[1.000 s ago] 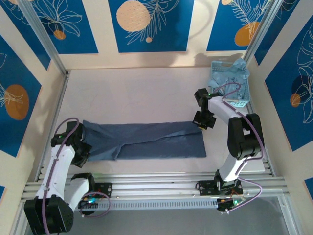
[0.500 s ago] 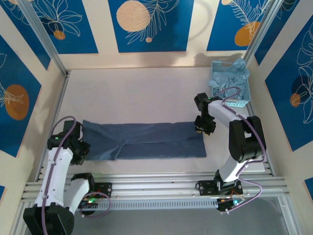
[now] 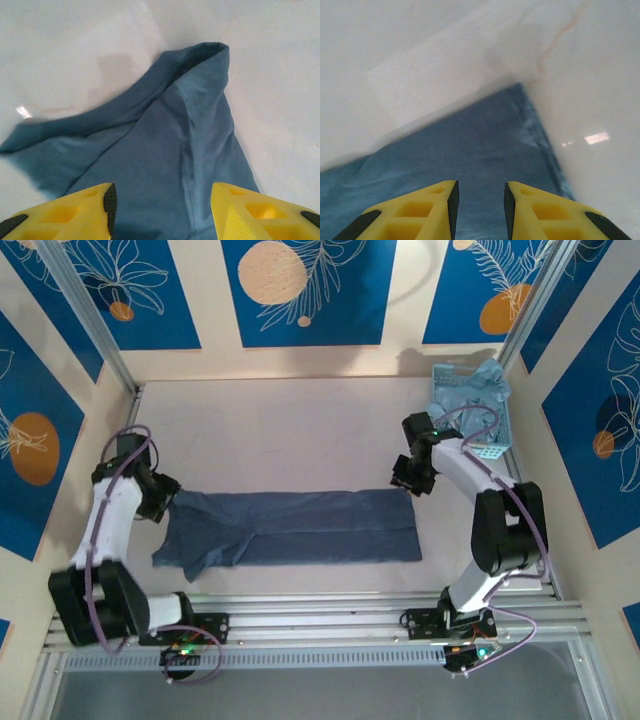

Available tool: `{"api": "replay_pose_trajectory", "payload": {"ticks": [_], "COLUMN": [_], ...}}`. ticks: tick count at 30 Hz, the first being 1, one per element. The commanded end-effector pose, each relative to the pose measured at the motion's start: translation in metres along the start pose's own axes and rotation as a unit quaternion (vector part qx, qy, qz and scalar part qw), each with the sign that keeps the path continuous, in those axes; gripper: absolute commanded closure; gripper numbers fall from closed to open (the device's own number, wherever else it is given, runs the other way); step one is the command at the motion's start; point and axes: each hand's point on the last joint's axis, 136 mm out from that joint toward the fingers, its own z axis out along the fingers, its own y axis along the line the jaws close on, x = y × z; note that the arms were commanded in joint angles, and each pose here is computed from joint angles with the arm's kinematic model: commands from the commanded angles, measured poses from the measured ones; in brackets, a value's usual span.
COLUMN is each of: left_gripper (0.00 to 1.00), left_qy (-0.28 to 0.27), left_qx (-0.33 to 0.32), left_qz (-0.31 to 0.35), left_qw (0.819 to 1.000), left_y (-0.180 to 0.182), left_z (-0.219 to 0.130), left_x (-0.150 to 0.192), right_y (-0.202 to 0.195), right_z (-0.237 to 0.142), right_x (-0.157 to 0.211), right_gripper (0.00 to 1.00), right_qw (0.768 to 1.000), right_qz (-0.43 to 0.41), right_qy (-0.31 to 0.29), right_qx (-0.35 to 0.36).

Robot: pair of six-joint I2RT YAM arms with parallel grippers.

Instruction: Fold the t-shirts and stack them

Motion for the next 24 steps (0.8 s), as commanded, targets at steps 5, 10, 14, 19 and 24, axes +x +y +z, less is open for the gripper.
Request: {"api": "replay_pose_trajectory", "payload": {"ticks": [5,10,14,19,24], "left_gripper": [0.45,0.54,0.59,0.67,0.79], "left_qy": [0.029,0.054,0.056,0.059,0.072], "left_qx": [0.081,0.015,-0.053,-0.056,-0.019], "left_qz": [0.050,0.060,0.064,0.065,0.061], "left_qw": [0.995,0.997,0.995,0.995,0.995], "left_y": [-0.052,-0.038,-0.014,-0.013,-0.039], "left_z": [0.040,0.067,0.080,0.096,0.108], "left_x": [-0.033,-0.038,-0.041,-0.045,-0.054], "right_y": [0.034,0.032,0.022,0.012,0.007], "right_z": [0.026,0.043,0.054,0.067,0.076], "right_x": [-0.003,0.001,0.007,0.005,-0.026], "right_gripper": [0.63,0.63,0.64,0.70,0.78], "right_qw": [0.996,0.994,0.991,0.986,0.986], "right_qz": [-0.026,0.005,0.038,0.074,0.100], "right_qy": [0.062,0.105,0.126,0.142,0.128], "right_qx": [-0.056,-0.028,0.009,0.033,0.039]}}
